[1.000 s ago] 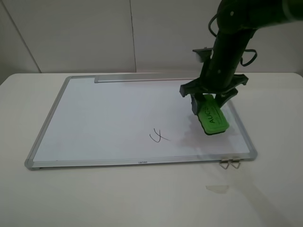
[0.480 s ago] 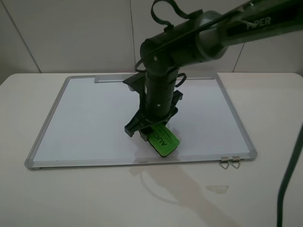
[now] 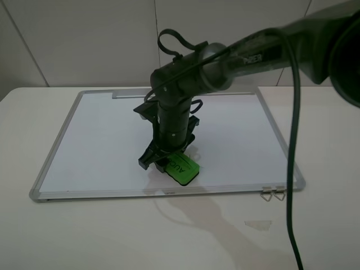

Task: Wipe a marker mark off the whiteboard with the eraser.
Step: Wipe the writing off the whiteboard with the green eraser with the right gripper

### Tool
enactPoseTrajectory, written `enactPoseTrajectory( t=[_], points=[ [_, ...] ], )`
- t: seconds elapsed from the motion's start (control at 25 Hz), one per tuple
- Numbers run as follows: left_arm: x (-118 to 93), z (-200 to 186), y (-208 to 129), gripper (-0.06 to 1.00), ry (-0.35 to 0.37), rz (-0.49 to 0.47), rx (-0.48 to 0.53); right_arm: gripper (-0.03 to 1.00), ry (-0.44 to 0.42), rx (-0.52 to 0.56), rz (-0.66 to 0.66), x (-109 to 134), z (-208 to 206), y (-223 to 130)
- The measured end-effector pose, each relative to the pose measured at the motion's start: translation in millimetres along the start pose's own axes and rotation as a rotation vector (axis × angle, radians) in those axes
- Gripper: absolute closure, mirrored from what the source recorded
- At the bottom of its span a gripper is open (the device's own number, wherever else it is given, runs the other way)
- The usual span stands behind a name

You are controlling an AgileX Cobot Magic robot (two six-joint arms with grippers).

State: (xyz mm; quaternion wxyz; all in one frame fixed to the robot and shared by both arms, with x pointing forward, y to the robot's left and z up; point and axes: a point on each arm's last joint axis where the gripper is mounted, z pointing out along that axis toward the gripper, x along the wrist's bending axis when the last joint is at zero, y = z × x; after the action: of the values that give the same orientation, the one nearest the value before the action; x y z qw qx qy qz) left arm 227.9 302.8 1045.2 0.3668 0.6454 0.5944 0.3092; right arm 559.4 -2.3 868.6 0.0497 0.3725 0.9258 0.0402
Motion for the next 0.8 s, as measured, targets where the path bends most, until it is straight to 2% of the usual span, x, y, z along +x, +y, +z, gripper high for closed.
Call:
enactPoseTrajectory(
  t=[0.48,0.6,0.8],
  points=[
    [0.0,0.0,0.0,0.26,0.000,0.000,0.000,0.37,-0.005,-0.033,0.002,-3.1,1.6,4.4],
    [0.0,0.0,0.0,0.26,0.000,0.000,0.000,0.37,-0.009,-0.048,0.048,-19.5,2.4,4.6],
    [0.0,0.0,0.0,0.26,0.000,0.000,0.000,0.37,-0.023,-0.062,0.169,-70.4,5.8,-1.8]
  ],
)
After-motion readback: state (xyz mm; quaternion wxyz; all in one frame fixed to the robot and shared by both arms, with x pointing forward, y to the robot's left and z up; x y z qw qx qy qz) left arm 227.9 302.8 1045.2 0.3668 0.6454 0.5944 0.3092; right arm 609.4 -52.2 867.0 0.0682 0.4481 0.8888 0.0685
